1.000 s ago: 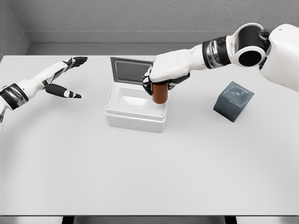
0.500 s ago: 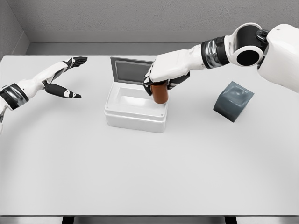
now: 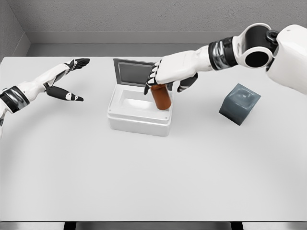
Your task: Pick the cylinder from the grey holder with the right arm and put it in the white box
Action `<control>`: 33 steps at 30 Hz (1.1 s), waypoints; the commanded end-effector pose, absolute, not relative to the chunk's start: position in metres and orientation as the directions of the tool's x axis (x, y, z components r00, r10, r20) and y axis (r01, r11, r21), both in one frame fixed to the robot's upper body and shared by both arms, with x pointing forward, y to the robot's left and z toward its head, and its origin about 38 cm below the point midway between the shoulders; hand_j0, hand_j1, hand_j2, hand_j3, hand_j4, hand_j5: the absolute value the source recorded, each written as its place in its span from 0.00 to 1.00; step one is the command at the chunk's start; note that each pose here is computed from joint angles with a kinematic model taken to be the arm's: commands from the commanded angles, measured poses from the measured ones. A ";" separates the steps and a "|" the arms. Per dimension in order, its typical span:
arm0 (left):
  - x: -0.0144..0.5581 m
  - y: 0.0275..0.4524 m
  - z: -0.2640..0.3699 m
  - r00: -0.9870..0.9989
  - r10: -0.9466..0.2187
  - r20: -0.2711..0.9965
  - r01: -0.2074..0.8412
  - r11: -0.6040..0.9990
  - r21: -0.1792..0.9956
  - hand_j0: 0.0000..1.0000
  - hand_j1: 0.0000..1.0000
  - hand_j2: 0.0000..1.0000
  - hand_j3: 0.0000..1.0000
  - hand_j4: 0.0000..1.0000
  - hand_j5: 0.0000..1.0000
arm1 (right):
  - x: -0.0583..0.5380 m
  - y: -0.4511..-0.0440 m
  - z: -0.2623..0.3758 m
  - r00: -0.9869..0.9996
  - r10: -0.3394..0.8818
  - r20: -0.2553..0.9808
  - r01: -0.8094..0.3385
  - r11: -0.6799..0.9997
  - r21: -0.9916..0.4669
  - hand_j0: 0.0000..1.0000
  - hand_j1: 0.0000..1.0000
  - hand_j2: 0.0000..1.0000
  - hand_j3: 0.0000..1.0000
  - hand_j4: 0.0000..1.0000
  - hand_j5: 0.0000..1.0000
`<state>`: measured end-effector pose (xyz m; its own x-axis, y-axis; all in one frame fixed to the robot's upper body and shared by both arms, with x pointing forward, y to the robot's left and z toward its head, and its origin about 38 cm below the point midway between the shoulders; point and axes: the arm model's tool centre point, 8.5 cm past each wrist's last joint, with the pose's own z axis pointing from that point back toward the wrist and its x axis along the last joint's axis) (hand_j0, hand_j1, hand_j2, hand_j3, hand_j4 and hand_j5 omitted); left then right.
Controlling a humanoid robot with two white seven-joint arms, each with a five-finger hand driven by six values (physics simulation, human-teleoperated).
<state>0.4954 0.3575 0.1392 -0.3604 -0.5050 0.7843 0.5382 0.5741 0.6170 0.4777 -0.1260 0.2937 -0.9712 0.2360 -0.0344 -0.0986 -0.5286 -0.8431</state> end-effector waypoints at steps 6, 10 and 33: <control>0.496 0.358 0.140 -0.360 -0.500 0.788 0.536 0.581 0.613 1.00 1.00 1.00 1.00 1.00 1.00 | 0.452 -0.111 0.341 -0.984 0.146 -0.102 0.025 -0.451 -0.892 0.90 0.90 0.90 0.90 0.90 0.90; 0.495 0.358 0.139 -0.359 -0.498 0.789 0.537 0.582 0.611 1.00 1.00 1.00 1.00 1.00 1.00 | 0.435 -0.137 0.349 -0.981 0.147 -0.126 0.045 -0.459 -0.887 0.90 0.90 0.90 0.90 0.90 0.90; 0.533 0.330 0.168 -0.383 -0.537 0.752 0.526 0.542 0.655 1.00 1.00 1.00 1.00 1.00 1.00 | 0.419 -0.285 0.353 -0.896 0.439 -0.061 -0.137 -0.405 -0.904 1.00 1.00 1.00 1.00 1.00 1.00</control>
